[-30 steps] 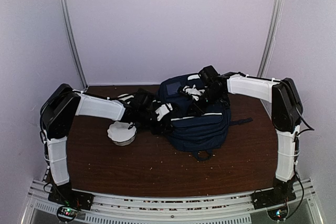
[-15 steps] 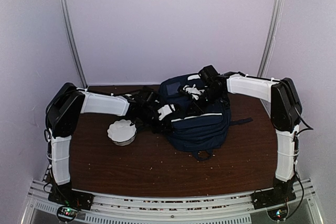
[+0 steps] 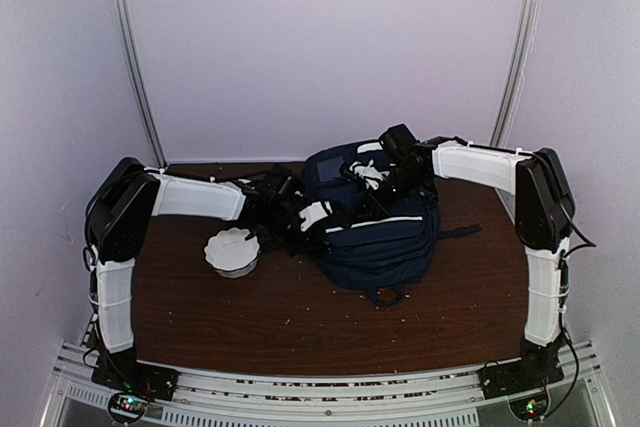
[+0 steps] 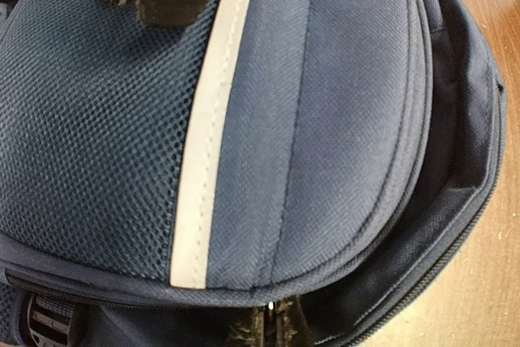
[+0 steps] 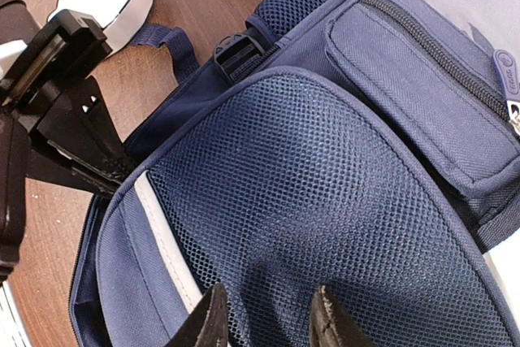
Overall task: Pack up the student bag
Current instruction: Adjust the student bag at the center of the board.
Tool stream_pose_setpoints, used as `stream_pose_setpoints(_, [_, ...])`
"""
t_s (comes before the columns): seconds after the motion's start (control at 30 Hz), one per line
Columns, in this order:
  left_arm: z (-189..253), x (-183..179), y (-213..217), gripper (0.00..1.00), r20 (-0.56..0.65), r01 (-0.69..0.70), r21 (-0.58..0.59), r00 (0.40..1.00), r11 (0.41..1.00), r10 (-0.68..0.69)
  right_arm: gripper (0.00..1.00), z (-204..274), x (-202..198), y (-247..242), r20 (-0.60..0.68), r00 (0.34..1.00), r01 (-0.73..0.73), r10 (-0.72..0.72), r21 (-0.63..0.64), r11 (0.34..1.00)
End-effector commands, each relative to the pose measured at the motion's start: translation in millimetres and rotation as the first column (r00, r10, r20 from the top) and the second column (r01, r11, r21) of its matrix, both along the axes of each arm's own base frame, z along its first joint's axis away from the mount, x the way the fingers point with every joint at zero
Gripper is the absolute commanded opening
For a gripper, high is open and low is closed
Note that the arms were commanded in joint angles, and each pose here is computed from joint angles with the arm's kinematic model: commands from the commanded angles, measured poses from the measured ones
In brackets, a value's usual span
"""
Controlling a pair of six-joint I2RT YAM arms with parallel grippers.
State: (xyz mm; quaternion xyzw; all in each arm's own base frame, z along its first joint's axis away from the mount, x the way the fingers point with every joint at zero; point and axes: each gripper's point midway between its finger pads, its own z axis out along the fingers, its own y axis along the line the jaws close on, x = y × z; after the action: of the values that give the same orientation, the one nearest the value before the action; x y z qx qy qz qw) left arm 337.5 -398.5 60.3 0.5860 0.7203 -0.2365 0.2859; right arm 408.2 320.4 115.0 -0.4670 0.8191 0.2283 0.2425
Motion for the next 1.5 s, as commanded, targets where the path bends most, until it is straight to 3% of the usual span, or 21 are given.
stream_pose_setpoints(0.0, [18, -11, 7, 0.0, -0.053, -0.013, -0.009, 0.999, 1.0, 0.012, 0.35, -11, 11, -2, -0.021, 0.999, 0.049, -0.05, -0.011, 0.999])
stream_pose_setpoints(0.2, [45, -25, -5, 0.0, -0.082, 0.012, -0.053, 0.996, 0.999, -0.016, 0.35, -31, 18, 2, -0.113, 0.988, 0.102, -0.105, -0.039, 0.994])
stream_pose_setpoints(0.67, [78, -60, -106, 0.0, -0.049, 0.219, -0.175, 0.972, 0.96, -0.23, 0.33, -53, 27, 10, -0.227, 0.961, 0.149, -0.155, -0.045, 0.988])
stream_pose_setpoints(0.87, [68, -41, -133, 0.0, -0.021, 0.164, -0.175, 0.985, 0.971, -0.171, 0.32, -50, 27, 11, -0.239, 0.959, 0.151, -0.154, -0.032, 0.988])
stream_pose_setpoints(0.97, [68, -36, -137, 0.08, -0.02, 0.142, -0.177, 0.989, 0.974, -0.148, 0.31, -34, 28, 6, -0.235, 0.96, 0.157, -0.155, -0.008, 0.988])
stream_pose_setpoints(1.17, [97, -59, -124, 0.34, 0.014, 0.207, -0.24, 0.978, 0.949, -0.21, 0.32, 34, 26, -27, -0.138, 0.973, 0.192, -0.183, 0.056, 0.98])
stream_pose_setpoints(1.33, [114, -73, -102, 0.4, 0.035, 0.218, -0.226, 0.976, 0.949, -0.216, 0.34, 73, -1, -59, -0.024, 0.976, 0.218, -0.217, 0.068, 0.974])
stream_pose_setpoints(1.47, [113, -70, -78, 0.4, 0.081, 0.181, -0.186, 0.982, 0.966, -0.168, 0.35, 73, -39, -80, -0.008, 0.976, 0.217, -0.217, 0.043, 0.975])
